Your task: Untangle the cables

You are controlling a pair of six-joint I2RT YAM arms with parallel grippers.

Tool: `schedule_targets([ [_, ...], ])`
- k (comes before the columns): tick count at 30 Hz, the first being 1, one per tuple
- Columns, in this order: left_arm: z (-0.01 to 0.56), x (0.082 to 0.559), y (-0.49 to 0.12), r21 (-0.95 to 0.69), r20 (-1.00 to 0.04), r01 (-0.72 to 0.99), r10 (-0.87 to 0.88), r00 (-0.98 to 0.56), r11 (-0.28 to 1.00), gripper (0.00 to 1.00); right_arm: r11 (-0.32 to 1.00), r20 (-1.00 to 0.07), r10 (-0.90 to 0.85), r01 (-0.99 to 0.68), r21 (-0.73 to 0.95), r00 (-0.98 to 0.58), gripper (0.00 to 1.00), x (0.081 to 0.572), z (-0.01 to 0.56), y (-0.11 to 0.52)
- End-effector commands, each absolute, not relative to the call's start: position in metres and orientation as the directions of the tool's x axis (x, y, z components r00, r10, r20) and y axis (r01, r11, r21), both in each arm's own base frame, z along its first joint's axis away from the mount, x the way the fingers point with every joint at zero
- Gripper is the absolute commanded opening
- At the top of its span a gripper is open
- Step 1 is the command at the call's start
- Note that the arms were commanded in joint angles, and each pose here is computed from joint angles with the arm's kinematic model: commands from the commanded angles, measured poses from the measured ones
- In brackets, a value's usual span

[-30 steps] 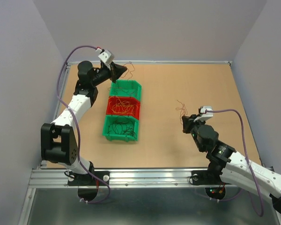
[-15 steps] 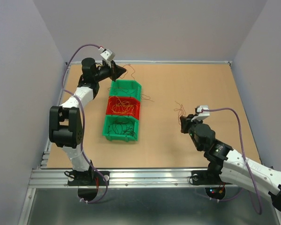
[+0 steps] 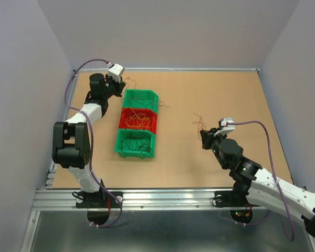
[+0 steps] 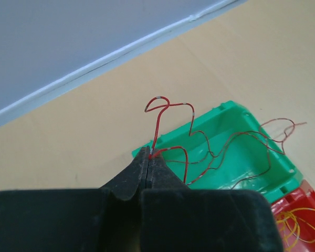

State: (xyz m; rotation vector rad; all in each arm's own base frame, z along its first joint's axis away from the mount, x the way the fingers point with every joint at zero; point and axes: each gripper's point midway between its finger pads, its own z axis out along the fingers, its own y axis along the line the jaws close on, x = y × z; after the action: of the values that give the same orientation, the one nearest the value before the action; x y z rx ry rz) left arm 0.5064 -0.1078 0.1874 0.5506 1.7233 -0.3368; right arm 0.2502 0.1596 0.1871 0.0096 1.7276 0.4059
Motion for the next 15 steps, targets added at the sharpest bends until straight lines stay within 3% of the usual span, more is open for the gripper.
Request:
schedule_targets([
  [1, 0.244, 0.515, -0.071, 0.14, -0.985, 0.336, 0.164, -0.043, 0.931, 0.0, 0.912, -0.946, 0.295, -0.257, 0.321, -0.134, 0.01, 0.253, 0.225, 0.167],
  [7, 0.261, 0.512, -0.055, 0.121, -0.992, 0.251, 0.128, -0.012, 0.96, 0.0, 0.913, -0.947, 0.292, -0.256, 0.318, -0.133, 0.01, 0.253, 0.225, 0.166],
  [15, 0.28, 0.495, -0.055, 0.177, -0.984, 0.257, 0.17, 0.051, 0.95, 0.0, 0.911, -0.946, 0.296, -0.259, 0.321, -0.13, 0.01, 0.253, 0.226, 0.166],
])
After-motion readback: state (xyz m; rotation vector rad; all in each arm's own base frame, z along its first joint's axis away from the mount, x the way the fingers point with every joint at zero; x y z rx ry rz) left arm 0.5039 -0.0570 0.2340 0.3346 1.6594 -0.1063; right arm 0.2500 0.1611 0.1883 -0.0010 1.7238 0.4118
